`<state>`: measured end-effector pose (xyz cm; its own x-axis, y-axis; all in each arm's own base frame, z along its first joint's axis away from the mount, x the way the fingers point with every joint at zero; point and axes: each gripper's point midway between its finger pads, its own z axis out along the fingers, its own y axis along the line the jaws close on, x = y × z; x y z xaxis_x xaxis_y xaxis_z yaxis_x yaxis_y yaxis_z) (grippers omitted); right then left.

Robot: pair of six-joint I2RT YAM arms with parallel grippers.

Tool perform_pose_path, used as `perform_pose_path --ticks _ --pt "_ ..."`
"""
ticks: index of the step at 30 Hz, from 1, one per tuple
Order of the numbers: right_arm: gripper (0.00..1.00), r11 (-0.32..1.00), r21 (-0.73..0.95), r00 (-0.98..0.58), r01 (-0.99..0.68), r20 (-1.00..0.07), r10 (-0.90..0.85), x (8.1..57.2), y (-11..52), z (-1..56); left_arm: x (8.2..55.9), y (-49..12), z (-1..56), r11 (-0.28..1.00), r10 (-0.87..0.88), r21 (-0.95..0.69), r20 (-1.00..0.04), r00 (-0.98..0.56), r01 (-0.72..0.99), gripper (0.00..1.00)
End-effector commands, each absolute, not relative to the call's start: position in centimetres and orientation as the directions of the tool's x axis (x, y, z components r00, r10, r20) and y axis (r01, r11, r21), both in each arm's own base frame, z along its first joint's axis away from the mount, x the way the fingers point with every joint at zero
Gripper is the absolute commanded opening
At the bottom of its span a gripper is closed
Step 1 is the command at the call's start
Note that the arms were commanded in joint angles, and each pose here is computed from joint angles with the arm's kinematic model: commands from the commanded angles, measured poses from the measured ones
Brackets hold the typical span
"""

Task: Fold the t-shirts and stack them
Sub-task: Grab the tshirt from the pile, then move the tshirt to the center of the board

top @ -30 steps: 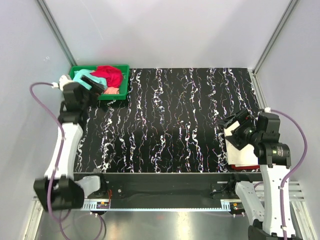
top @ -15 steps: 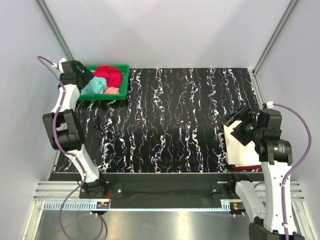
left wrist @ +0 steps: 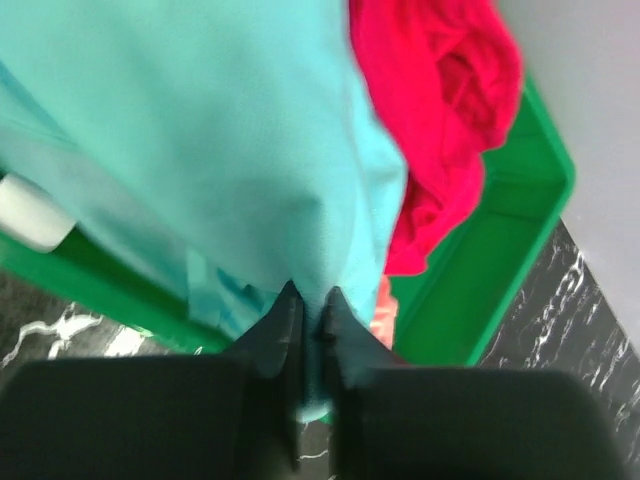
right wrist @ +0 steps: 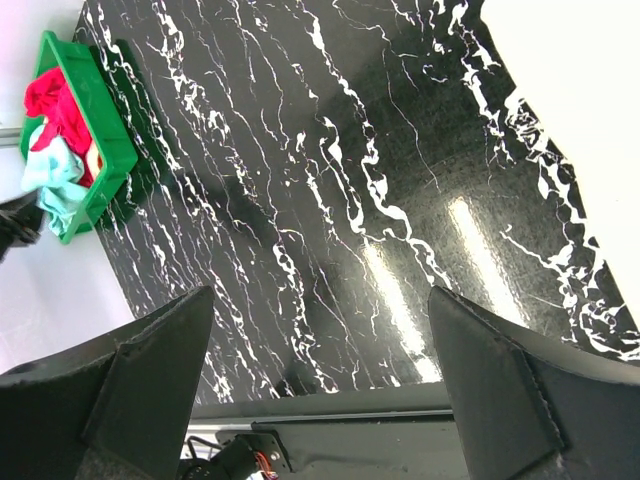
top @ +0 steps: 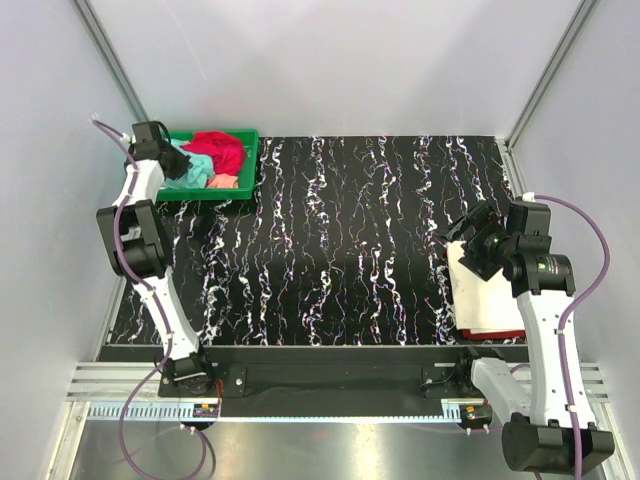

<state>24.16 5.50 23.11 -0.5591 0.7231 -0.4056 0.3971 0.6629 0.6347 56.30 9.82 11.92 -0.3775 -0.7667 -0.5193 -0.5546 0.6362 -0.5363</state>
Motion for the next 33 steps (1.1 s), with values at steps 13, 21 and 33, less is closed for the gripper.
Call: perform_pose_path --ticks 13,21,33 --pt "1.00 0.685 0.667 -0.535 0.293 -0.479 0.696 24.8 6.0 26.4 50.1 4.3 48.3 0.786 -0.616 -0.616 -0.788 -0.029 0.047 0.00" --pt "1.00 0.684 0.693 -0.625 0.228 -0.435 0.648 23.9 9.5 25.9 37.2 -2.6 53.9 0.844 -0.521 -0.510 -0.853 0.025 0.166 0.00" --pt "1.00 0.695 0.700 -0.814 0.164 -0.301 0.496 23.9 14.7 23.5 22.9 -20.9 23.8 0.820 -0.245 -0.550 -0.587 -0.772 0.158 0.99"
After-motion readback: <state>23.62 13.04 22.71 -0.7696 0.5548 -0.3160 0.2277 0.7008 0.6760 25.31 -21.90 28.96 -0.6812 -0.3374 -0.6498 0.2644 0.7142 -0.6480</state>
